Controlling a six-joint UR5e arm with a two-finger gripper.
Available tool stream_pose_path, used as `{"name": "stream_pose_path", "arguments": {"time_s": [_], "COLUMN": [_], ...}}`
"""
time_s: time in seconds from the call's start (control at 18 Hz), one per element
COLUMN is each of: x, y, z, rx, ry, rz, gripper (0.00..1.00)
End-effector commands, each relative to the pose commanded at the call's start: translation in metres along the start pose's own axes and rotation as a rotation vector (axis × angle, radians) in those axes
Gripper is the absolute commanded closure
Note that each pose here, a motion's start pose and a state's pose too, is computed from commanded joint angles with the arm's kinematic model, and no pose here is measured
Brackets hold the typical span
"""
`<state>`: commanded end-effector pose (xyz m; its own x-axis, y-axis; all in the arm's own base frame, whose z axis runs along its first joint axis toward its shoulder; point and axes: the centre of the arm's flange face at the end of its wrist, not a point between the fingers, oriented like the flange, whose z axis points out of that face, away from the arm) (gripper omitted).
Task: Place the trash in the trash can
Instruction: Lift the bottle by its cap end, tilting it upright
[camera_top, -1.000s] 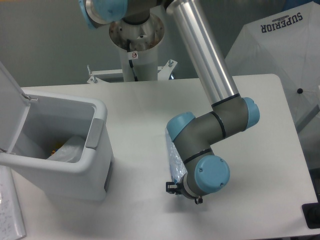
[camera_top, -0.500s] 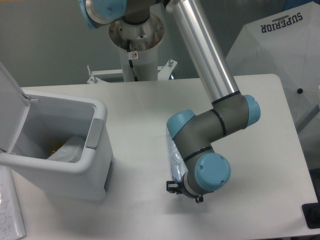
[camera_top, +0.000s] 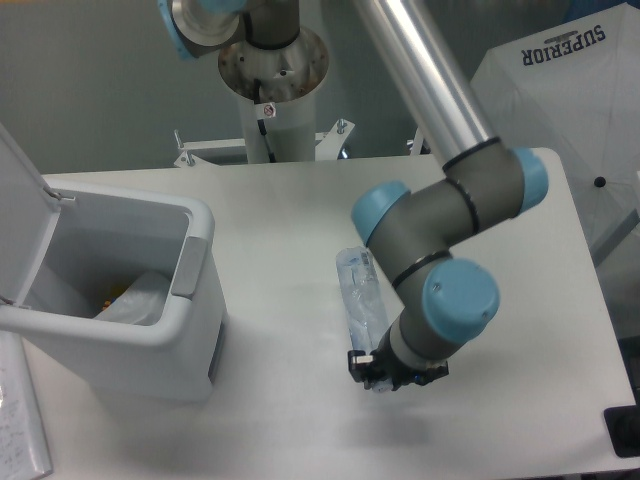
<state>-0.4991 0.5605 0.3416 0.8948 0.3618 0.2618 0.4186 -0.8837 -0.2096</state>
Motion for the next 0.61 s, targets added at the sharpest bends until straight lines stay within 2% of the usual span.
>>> {"name": "stream_pose_path", "arguments": {"time_s": [0.28, 0.44, 0.61], "x": [0.022, 0.048, 0.074], "y": [-0.018, -0.025, -0.025], "z": [-0.058, -0.101, -0.139], "rx": [0.197, 0.347, 0.450], "ry": [0.039, 0.078, 0.107], "rz": [0.062, 0.123, 0.175], "gripper": [0.97, 0.97, 0.97]}}
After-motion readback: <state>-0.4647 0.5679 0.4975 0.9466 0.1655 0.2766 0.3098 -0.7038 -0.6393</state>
